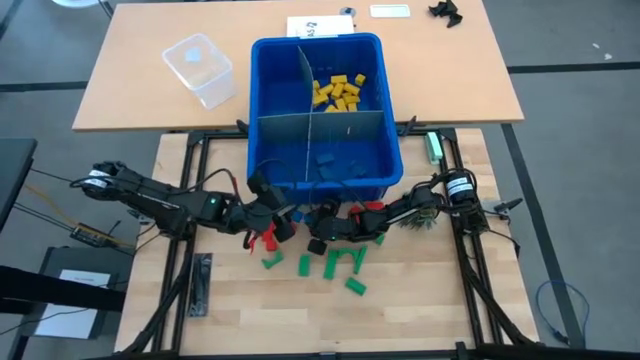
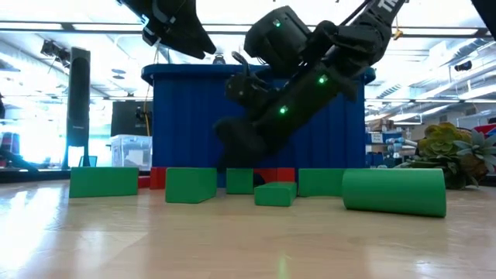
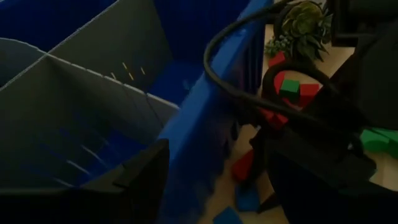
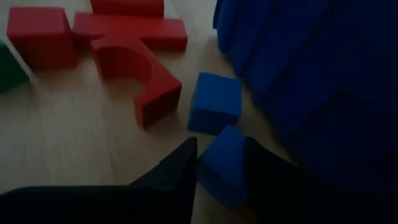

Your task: Sort Items/Unsort Items

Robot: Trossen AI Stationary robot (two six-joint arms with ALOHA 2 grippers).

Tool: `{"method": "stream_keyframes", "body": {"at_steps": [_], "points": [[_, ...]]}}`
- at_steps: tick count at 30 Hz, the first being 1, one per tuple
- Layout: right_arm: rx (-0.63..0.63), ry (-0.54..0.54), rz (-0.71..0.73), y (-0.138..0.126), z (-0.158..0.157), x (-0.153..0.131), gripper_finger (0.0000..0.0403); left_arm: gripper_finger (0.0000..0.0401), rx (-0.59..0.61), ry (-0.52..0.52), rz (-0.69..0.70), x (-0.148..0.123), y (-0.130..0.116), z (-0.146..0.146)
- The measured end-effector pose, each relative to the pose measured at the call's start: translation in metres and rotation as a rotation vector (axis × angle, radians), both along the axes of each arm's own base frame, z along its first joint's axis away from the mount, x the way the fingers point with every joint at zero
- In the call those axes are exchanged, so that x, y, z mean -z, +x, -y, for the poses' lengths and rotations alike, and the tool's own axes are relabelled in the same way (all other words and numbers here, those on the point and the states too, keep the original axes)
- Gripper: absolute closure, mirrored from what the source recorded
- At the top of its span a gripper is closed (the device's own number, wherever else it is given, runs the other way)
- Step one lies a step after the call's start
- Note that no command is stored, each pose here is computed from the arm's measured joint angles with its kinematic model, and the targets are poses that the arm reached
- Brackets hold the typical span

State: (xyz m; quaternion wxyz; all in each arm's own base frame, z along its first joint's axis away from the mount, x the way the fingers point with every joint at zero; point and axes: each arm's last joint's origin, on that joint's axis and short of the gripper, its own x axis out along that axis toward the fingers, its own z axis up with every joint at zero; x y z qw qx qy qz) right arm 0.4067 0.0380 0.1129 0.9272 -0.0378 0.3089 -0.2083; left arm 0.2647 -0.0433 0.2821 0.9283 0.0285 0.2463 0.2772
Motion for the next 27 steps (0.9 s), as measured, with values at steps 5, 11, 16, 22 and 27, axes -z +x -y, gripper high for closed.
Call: {"method": "stream_keyframes", "body": {"at_steps": [5, 11, 16, 22, 27], "points": [[-0.076, -0.002, -0.034, -0.002, -0.011, -0.002, 0.0279, 0.0131, 0.0, -0.001, 0.001, 0.0, 0.0, 0.0], [-0.203, -0.005, -0.052, -0.012, -0.036, -0.02, 0.0281, 0.0131, 0.001, 0.0, 0.0, 0.0, 0.0, 0.0], [-0.262, -0.061, -0.044, -0.016, -0.047, -0.033, 0.025, 0.0131, 0.001, -0.002, 0.007, 0.0, 0.0, 0.0], [-0.242, -0.079, -0.066, -0.014, -0.036, -0.031, 0.0169, 0.0131, 0.002, -0.005, 0.021, -0.002, 0.001, 0.001], [-0.334, -0.005, -0.126, -0.012, -0.018, -0.027, 0.0133, 0.0131, 0.002, -0.005, 0.018, -0.001, 0.001, 0.001]]}}
